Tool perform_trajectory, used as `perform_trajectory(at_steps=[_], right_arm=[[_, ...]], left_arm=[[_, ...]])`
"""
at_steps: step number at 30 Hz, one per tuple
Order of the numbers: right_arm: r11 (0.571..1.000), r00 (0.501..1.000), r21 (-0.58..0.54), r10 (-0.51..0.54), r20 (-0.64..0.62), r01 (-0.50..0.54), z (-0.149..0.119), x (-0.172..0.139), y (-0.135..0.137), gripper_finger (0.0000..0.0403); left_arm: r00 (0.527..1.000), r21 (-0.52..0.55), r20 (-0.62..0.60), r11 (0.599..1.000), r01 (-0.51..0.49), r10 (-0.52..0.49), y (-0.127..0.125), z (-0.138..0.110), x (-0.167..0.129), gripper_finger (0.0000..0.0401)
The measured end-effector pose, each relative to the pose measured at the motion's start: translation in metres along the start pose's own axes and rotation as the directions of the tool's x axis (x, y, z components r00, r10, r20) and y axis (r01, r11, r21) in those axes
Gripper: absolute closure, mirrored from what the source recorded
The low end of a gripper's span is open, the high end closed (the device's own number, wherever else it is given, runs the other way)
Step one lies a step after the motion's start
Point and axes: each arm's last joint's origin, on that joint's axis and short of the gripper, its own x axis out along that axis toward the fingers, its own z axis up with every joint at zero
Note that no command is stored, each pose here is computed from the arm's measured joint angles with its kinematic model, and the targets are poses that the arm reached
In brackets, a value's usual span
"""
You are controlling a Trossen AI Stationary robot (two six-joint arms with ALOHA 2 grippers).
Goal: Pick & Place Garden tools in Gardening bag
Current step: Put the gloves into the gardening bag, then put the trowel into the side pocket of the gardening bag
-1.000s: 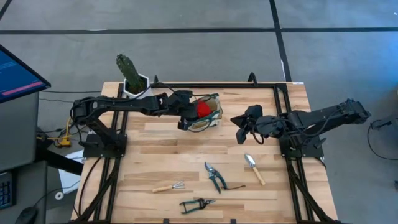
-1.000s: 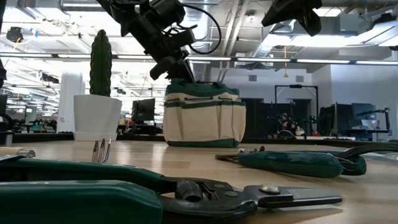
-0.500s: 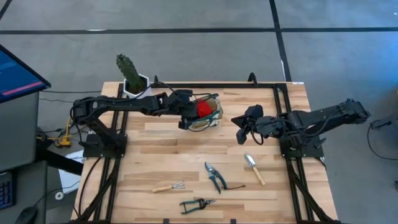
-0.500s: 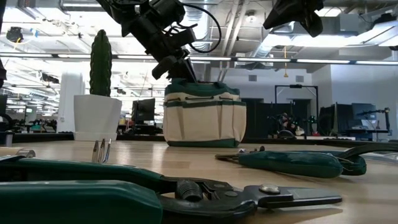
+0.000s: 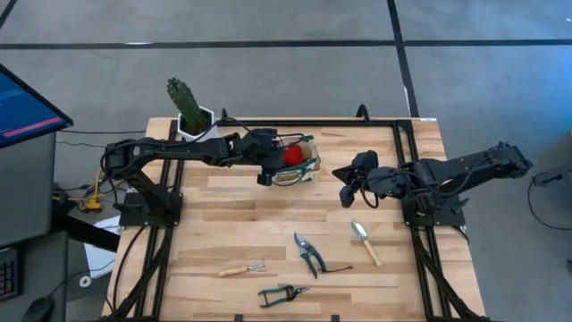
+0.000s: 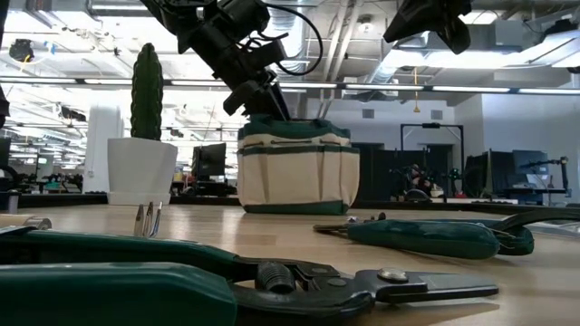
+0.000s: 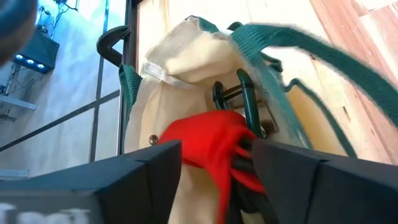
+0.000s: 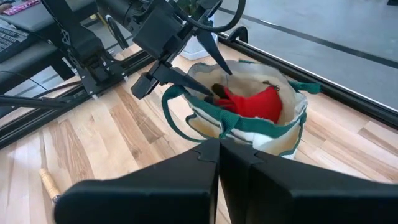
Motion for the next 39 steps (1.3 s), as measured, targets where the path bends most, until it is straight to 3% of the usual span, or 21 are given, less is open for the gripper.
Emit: perform_trajectory(at_steps=[9, 16, 20, 25, 30, 39], right_arm=[[1.0, 1.0, -0.02, -0.008, -0.011, 0.008, -0.001, 0.0, -0.001, 0.0401], [0.999, 1.0, -0.042, -0.011, -0.014, 0.01, -0.002, 0.0, -0.001, 0.0401], [0.996, 1.0, -0.088, -0.011, -0.014, 0.01, -0.002, 0.0, -0.001, 0.0401], [0.996, 1.0, -0.085, -0.03, -0.01, 0.029, 0.0, 0.003, -0.005, 0.0401], [0.996, 0.999, -0.071, -0.054, -0.004, 0.054, 0.003, 0.006, -0.009, 0.0401], [0.996, 0.998, -0.056, -0.07, 0.001, 0.07, 0.006, 0.008, -0.013, 0.0401]], left_arm=[[1.0, -0.001, 0.005, 1.0, -0.006, 0.006, 0.0, 0.001, 0.0, 0.0186], [1.0, -0.005, 0.014, 1.0, -0.011, 0.011, 0.001, 0.002, 0.0, 0.0192], [0.997, -0.065, 0.07, 0.997, -0.034, 0.039, 0.002, 0.01, -0.008, 0.0205], [0.978, -0.13, 0.177, 0.988, -0.086, 0.108, 0.013, 0.024, -0.042, 0.0232], [0.928, -0.204, 0.307, 0.967, -0.152, 0.211, 0.029, 0.033, -0.099, 0.0262], [0.827, -0.507, 0.451, 0.859, -0.071, 0.335, 0.042, 0.03, -0.178, 0.0299]])
